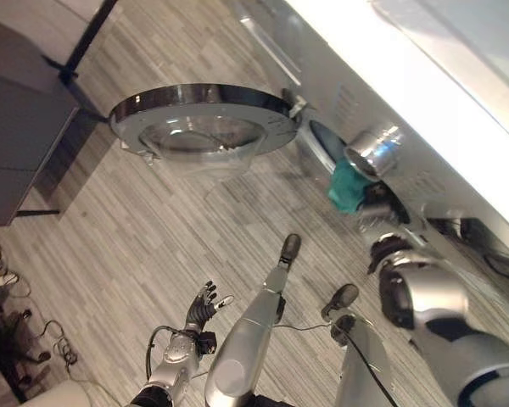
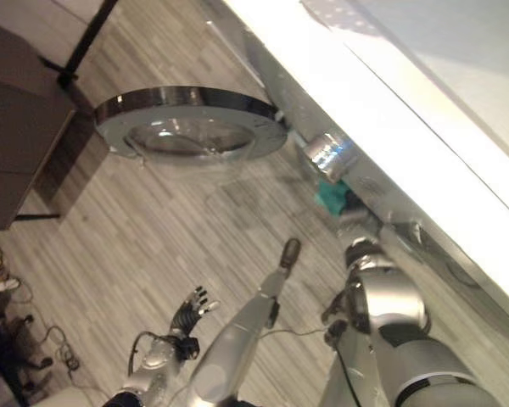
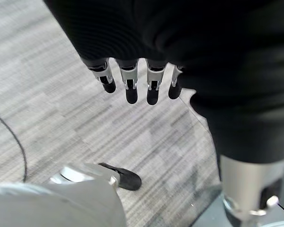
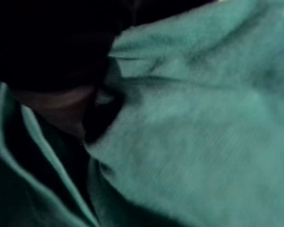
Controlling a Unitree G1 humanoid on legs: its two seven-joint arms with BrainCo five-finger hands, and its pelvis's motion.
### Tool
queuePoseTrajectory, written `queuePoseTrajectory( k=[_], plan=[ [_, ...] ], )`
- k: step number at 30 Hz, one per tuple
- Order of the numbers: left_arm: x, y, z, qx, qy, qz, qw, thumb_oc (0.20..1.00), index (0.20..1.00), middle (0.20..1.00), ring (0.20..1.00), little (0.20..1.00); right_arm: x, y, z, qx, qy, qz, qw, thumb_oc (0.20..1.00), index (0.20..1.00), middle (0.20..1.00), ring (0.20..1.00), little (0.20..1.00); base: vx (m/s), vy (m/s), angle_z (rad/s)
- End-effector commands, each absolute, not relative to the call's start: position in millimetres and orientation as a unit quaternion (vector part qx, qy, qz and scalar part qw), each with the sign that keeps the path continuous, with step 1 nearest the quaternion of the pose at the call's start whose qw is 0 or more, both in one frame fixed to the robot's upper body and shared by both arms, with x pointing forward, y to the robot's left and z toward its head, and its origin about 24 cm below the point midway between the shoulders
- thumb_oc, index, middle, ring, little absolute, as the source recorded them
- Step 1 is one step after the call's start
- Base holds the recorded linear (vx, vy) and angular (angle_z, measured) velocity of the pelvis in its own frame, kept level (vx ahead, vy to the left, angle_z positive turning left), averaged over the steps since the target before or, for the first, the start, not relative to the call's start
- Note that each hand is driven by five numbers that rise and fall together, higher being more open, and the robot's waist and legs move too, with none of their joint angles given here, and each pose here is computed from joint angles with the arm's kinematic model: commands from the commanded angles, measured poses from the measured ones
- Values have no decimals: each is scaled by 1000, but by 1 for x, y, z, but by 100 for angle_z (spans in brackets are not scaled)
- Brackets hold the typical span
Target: Grab the laundry basket,head to the washer,open it,put in the laundry and shut it.
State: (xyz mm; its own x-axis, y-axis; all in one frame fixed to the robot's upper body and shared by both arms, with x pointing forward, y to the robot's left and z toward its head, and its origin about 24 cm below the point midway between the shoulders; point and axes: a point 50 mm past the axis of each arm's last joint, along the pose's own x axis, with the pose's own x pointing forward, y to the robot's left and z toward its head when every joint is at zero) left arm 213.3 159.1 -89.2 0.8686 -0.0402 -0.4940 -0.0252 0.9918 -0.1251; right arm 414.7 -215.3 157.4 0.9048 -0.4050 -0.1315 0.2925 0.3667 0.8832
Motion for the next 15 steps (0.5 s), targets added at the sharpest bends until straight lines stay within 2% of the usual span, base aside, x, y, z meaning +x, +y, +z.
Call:
queuePoseTrajectory(
  k=[1,4,7,9,10,11,12,13,14,15],
  plan=[
    [219,169,-86,-44,248,-4,968,1000,1000,1000,1000,1000,414,-228,247,535,-210,-160,802,200,200,200,200,200,0,0,0],
    [220,169,-85,-46,244,-6,969,1000,1000,1000,1000,1000,409,-241,269,526,-246,-166,797,200,200,200,200,200,8,-11,3],
    [217,173,-84,-49,245,-7,968,1000,1000,1000,1000,1000,378,-280,344,482,-375,-183,770,200,200,200,200,200,23,-37,17],
    [214,177,-84,-49,246,-4,968,1000,1000,1000,1000,1000,354,-295,383,407,-429,-231,773,200,200,200,200,200,15,-25,24],
    [212,179,-86,-47,249,0,967,1000,1000,1000,1000,1000,346,-296,400,320,-440,-270,795,200,200,200,200,200,12,18,14],
    [211,182,-85,-41,246,3,968,1000,1000,1000,1000,1000,341,-291,416,180,-440,-311,823,332,332,332,332,332,0,44,14],
    [213,187,-82,-31,238,8,971,1000,1000,1000,1000,1000,344,-292,416,81,-417,-330,843,1000,1000,1000,1000,1000,-6,57,10],
    [211,189,-82,-29,236,11,971,1000,1000,1000,1000,1000,348,-287,417,14,-398,-320,860,1000,1000,1000,1000,1000,-8,41,5],
    [211,188,-82,-31,236,11,971,1000,1000,1000,1000,1000,348,-287,418,12,-398,-319,860,1000,1000,1000,1000,1000,3,30,0],
    [209,191,-82,-36,235,17,971,1000,1000,1000,1000,1000,357,-281,409,-67,-367,-316,872,1000,1000,1000,1000,1000,3,9,-6]
  ],
)
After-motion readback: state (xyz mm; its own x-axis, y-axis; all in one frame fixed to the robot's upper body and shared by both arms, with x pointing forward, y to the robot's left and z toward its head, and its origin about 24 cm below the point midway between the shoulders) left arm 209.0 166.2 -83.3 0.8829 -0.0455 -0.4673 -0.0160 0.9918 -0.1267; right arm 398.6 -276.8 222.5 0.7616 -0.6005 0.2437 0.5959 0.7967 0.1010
